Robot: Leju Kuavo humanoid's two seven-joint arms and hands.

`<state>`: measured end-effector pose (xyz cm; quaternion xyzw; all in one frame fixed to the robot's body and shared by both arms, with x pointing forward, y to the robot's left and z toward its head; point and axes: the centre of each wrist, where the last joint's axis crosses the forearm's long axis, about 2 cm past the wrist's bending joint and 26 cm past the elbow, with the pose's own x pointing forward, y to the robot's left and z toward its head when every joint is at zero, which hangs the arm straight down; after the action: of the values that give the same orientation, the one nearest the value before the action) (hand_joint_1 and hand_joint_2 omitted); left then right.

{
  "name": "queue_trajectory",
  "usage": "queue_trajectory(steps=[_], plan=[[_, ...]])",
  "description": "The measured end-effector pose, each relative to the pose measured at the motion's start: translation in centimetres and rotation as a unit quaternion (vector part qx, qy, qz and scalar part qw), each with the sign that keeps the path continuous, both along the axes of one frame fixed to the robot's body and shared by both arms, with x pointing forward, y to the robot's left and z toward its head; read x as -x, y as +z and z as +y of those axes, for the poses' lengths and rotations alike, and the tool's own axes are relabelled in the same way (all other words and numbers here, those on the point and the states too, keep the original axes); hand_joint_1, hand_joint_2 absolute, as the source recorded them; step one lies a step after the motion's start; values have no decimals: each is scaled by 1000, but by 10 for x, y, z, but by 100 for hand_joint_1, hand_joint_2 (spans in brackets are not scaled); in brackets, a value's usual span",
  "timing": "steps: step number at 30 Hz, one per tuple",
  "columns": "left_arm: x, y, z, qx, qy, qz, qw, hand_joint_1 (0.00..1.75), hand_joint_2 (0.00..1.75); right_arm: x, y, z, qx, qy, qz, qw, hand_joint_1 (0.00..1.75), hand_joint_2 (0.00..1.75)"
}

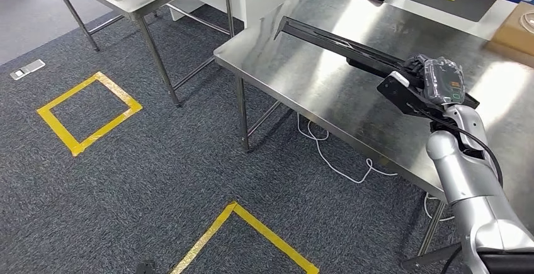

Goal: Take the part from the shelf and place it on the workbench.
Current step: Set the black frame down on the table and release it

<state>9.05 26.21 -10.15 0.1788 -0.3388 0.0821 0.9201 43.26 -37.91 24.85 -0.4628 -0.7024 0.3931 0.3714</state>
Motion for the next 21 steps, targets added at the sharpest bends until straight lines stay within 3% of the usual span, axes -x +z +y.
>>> queue_trajectory(steps=[21], plan=[[-2,1,-4,7,-1,-2,1000,0,175,-1,0,-11,11,-13,-4,1000,175,175]])
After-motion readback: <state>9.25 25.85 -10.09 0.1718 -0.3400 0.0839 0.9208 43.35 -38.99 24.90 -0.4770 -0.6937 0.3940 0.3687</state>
